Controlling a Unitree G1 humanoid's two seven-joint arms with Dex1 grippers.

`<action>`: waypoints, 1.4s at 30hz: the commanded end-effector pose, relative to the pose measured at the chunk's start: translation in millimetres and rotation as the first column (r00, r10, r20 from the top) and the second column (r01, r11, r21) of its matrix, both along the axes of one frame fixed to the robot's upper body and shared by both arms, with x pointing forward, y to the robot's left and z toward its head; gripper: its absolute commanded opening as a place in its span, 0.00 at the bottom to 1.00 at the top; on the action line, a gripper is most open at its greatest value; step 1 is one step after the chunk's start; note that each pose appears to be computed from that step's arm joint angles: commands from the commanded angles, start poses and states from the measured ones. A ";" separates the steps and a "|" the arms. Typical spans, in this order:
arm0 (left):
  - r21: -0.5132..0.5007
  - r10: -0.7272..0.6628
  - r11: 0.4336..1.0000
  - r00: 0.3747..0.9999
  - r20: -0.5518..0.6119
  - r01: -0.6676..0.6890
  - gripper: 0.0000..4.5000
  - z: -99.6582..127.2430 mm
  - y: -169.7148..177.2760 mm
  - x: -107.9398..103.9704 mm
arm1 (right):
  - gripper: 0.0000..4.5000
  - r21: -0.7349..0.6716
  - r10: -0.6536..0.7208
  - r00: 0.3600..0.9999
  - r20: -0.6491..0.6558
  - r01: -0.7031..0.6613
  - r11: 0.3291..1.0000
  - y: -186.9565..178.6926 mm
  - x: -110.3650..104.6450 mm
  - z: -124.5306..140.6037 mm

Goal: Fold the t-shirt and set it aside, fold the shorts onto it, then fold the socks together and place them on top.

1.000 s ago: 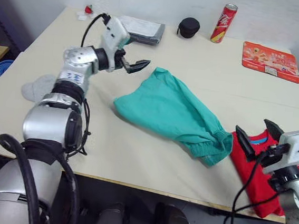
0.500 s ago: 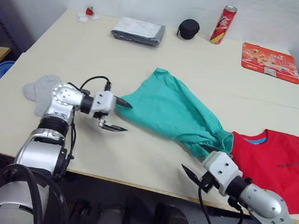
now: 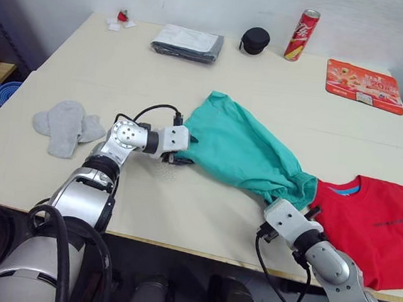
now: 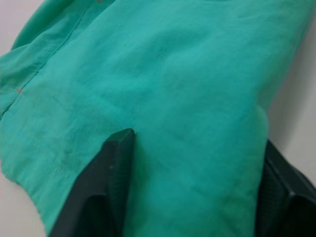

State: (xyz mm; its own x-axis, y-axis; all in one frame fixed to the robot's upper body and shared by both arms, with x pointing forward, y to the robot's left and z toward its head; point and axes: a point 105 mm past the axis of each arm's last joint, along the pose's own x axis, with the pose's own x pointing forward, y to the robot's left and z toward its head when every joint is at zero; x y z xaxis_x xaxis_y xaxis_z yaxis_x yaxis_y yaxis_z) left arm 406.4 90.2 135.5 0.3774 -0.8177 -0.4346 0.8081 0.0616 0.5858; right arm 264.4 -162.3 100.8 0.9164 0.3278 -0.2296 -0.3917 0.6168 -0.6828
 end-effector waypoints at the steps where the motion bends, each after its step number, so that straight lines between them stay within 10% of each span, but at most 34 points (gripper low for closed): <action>1: 0.013 -0.011 1.000 0.997 -0.076 0.012 0.36 -5.2 12.0 -5.1 | 0.00 -0.028 0.079 0.996 0.039 -0.078 0.997 -3.1 -6.6 14.3; 6: -0.013 -0.043 0.999 0.991 -0.126 0.042 0.01 -8.0 37.7 -17.9 | 0.00 -0.035 0.272 0.962 0.004 -0.272 0.962 -4.2 -21.5 15.7; 14: -0.057 -0.142 0.988 0.989 -0.035 0.140 0.01 8.7 78.1 -65.1 | 0.00 -0.014 0.457 0.888 -0.051 -0.459 0.889 -39.3 -26.9 -2.3; 31: -0.262 0.160 0.948 0.983 -0.095 -0.179 0.11 -16.4 97.4 -155.3 | 0.00 0.086 0.563 0.821 -0.097 -0.556 0.827 -54.1 -20.7 -16.0; 38: -0.345 -0.043 0.931 0.905 -0.422 -0.116 0.58 -6.4 89.7 -183.2 | 0.47 0.221 0.531 0.836 -0.137 -0.497 0.839 -59.1 -43.0 8.2; 42: -0.364 -0.142 0.928 0.826 -0.546 -0.081 0.58 19.5 95.8 -190.3 | 0.76 0.417 0.475 0.863 -0.170 -0.374 0.828 -57.4 -71.7 35.6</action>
State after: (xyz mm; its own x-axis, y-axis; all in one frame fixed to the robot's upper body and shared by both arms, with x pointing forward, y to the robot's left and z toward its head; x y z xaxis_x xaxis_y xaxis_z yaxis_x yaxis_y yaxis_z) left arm 220.1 189.4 135.9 0.1834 -0.9419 -0.2813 0.9803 0.1966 -0.0191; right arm 193.7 -225.0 113.3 0.5759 0.7668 -0.2836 -0.8125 0.4982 -0.3027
